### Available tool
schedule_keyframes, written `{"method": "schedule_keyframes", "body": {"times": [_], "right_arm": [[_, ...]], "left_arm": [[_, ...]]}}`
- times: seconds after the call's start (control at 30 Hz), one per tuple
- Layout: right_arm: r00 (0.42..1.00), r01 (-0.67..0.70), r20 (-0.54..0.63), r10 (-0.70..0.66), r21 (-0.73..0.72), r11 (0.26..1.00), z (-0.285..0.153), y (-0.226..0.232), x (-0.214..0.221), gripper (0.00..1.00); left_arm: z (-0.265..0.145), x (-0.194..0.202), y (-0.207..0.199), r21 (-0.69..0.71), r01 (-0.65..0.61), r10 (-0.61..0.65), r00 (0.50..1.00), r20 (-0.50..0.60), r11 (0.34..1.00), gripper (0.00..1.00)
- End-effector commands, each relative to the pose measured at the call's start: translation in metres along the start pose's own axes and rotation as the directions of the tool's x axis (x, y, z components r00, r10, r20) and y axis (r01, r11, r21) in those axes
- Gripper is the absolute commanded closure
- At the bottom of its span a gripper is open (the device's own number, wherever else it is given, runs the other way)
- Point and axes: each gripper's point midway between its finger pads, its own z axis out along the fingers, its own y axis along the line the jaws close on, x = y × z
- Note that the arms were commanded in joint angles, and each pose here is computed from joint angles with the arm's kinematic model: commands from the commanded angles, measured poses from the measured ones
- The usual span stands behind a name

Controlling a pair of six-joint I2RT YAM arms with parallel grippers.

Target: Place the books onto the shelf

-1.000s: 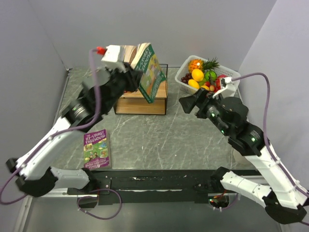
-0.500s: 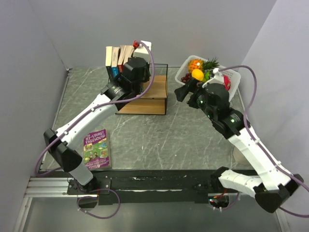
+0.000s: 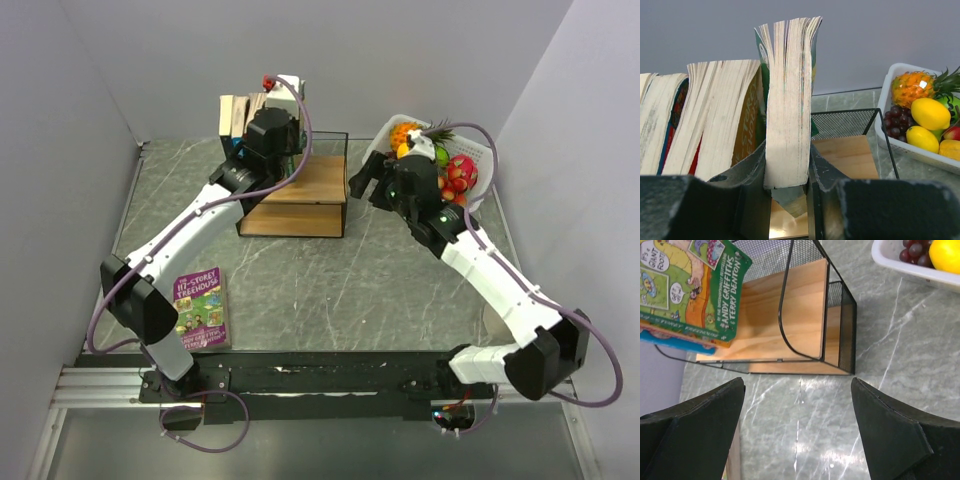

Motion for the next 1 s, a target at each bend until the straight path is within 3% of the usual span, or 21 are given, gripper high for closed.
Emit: {"method": "schedule_keyframes", "body": {"times": [0.0, 0.4, 0.6, 0.73, 0.97], "right_arm": [[0.994, 0.003, 0.106, 0.001, -0.036, 0.999, 0.014, 0.018, -0.04, 0.06], [0.996, 0.056, 0.068, -0.056, 0.004, 0.998, 0.067, 0.015, -0.044, 0.1], [0.997, 0.073, 0.029, -0.073, -0.009, 0.997, 0.086, 0.019, -0.036, 0.26], [0.997, 0.074, 0.003, -0.074, -0.013, 0.997, 0.096, 0.019, -0.026, 0.42], [0.997, 0.075, -0.022, -0.075, -0.013, 0.997, 0.104, 0.017, -0.017, 0.56]], "left_arm": [[0.009, -0.035, -0.013, 0.059, 0.087, -0.094, 0.987, 0.131, 0.994, 0.99], [0.025, -0.002, -0.003, 0.031, 0.078, -0.08, 0.993, 0.088, 0.996, 0.99], [0.026, 0.008, 0.005, 0.014, 0.089, -0.089, 0.993, 0.077, 0.996, 0.99], [0.024, 0.01, 0.007, 0.01, 0.087, -0.087, 0.993, 0.073, 0.996, 0.99], [0.017, 0.004, 0.012, 0.006, 0.089, -0.089, 0.992, 0.086, 0.996, 0.99]]}}
